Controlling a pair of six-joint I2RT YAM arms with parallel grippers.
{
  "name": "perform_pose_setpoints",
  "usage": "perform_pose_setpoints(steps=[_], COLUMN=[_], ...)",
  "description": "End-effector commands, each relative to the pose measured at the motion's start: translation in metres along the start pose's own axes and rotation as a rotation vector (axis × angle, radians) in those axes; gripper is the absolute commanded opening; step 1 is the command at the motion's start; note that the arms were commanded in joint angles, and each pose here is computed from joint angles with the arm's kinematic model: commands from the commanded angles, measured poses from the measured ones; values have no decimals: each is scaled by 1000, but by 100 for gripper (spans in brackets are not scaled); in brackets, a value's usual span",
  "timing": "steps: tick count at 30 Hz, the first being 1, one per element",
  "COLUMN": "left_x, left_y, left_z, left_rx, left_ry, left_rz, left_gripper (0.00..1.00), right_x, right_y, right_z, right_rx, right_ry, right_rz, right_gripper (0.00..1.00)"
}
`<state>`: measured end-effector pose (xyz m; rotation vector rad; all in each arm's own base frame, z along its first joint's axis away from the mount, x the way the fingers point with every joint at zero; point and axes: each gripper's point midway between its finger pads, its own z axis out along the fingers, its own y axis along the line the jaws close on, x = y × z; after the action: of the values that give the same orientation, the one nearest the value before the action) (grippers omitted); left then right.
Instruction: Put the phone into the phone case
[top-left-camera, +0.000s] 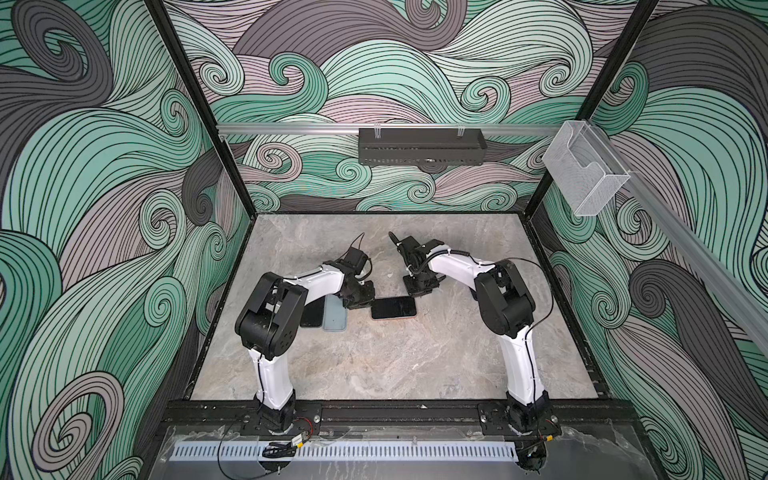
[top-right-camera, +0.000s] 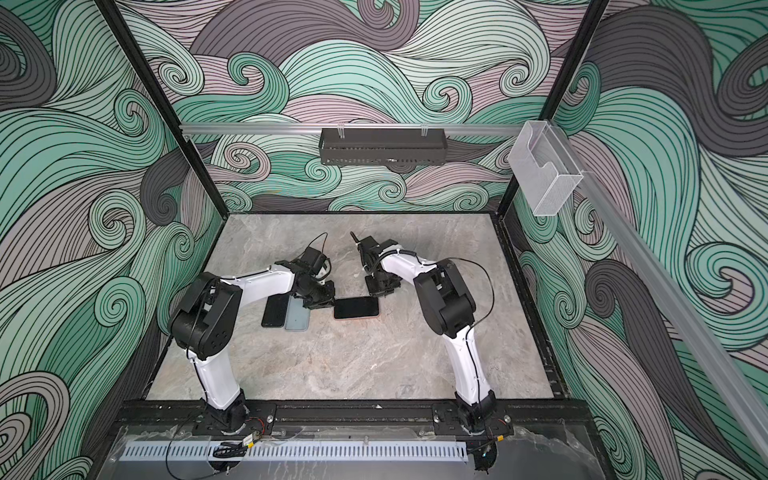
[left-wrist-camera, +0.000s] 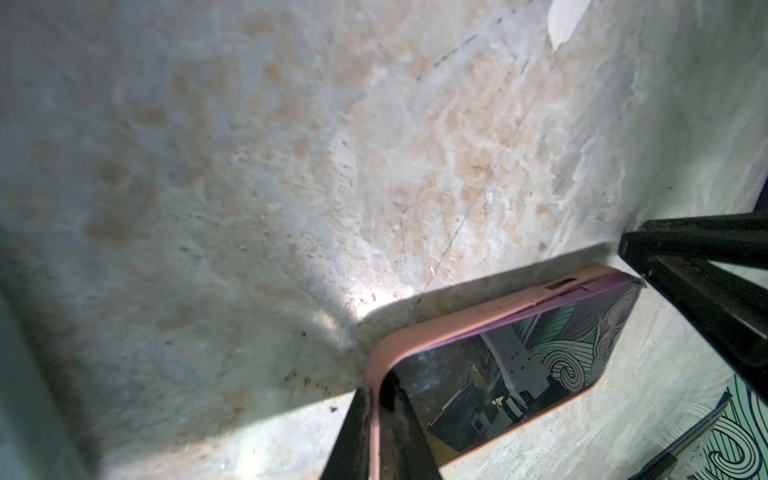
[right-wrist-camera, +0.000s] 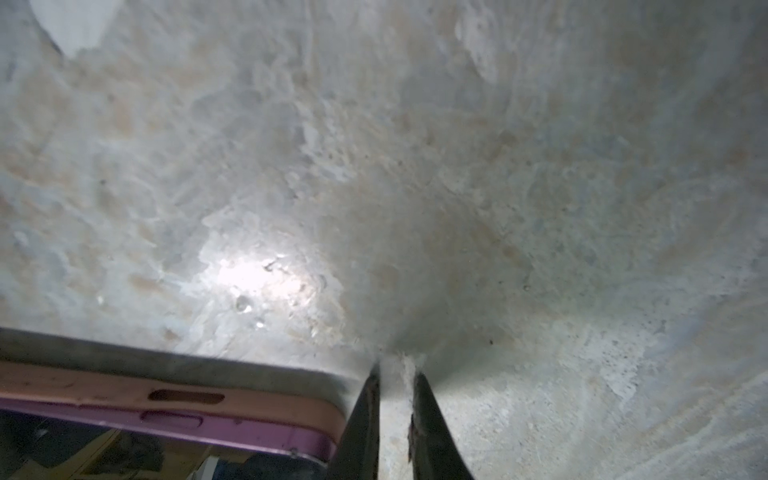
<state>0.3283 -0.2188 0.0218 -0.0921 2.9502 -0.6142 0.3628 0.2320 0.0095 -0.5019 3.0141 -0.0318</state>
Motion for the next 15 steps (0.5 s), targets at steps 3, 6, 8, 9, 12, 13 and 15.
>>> perform_pose_setpoints(steps=[3,6,8,9,12,13,15], left_x=[11,11,12,12,11,11,9], left_y=[16,16,17,17,16,15,14], left_z=[7,6,6,6,6,6,6], left_rx=[-54,-55,-58,-56,-53,-50,-47], left_ry=[41,40,40,37,37,37,35], left_rz=[-12,-10,-10,-9,-12,-11,-11], left_gripper=[14,14,14,14,15,15,15], right_x=[28,14,5,1,-7,-9,-12], right_y=[-11,-5,1,3,9,10,10], right_z=[23,2,-16,-25,-48,-54,-64], right_rx=[59,12,-37,-58,-98,-103,-108], right_ry=[100,31,-21,-44,-96,-111,-139], right_rz=[-15,-20,-21,-18,-23,-23,-27], right_gripper=[17,17,17,18,20,20,20])
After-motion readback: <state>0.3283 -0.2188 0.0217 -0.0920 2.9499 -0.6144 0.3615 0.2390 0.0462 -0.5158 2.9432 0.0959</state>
